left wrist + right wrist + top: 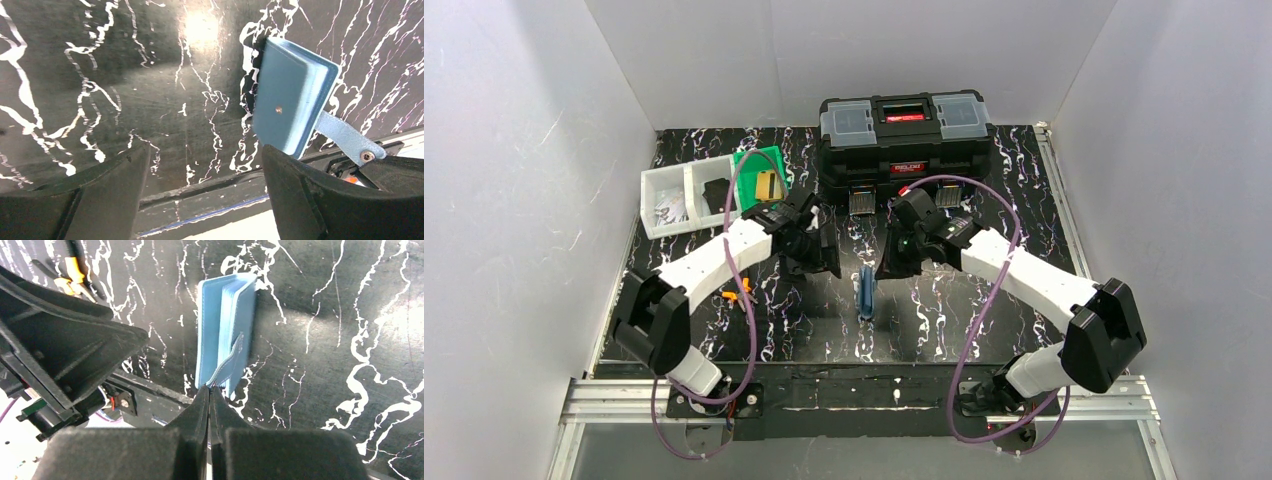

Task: Take the credit cards out of the card holder
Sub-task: Open the card holder at the center of the board.

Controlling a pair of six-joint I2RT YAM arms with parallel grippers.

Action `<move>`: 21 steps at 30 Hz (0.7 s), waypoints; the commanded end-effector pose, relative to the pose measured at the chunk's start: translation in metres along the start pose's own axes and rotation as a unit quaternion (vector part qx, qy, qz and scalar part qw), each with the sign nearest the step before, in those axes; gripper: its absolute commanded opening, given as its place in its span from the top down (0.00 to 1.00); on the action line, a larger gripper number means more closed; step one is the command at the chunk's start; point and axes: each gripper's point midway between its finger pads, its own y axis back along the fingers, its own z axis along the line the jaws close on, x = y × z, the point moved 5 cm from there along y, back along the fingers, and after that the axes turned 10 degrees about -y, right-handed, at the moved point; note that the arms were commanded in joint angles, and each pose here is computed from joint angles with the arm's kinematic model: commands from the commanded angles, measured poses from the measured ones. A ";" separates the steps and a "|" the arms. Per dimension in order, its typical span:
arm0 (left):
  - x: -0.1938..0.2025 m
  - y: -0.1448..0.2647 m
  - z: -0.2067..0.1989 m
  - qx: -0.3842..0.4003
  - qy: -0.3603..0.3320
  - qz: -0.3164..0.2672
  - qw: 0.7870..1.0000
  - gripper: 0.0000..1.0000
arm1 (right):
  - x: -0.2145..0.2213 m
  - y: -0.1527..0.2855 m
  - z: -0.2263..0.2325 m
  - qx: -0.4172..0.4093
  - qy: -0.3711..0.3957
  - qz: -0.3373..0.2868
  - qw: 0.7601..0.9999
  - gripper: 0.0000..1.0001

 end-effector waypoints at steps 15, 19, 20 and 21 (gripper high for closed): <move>0.012 0.003 0.001 0.017 -0.024 0.020 0.999 0.29 | -0.006 0.013 -0.035 0.089 -0.023 -0.015 0.996 0.99; 0.010 -0.003 -0.010 0.022 -0.034 0.028 0.999 0.34 | -0.001 0.005 -0.084 0.147 -0.051 -0.013 0.988 0.99; 0.010 -0.005 -0.013 0.024 -0.036 0.031 0.999 0.35 | 0.001 0.002 -0.094 0.161 -0.056 -0.008 0.985 0.99; 0.010 -0.008 -0.016 0.024 -0.038 0.034 0.998 0.36 | 0.003 -0.001 -0.102 0.170 -0.060 -0.003 0.984 0.99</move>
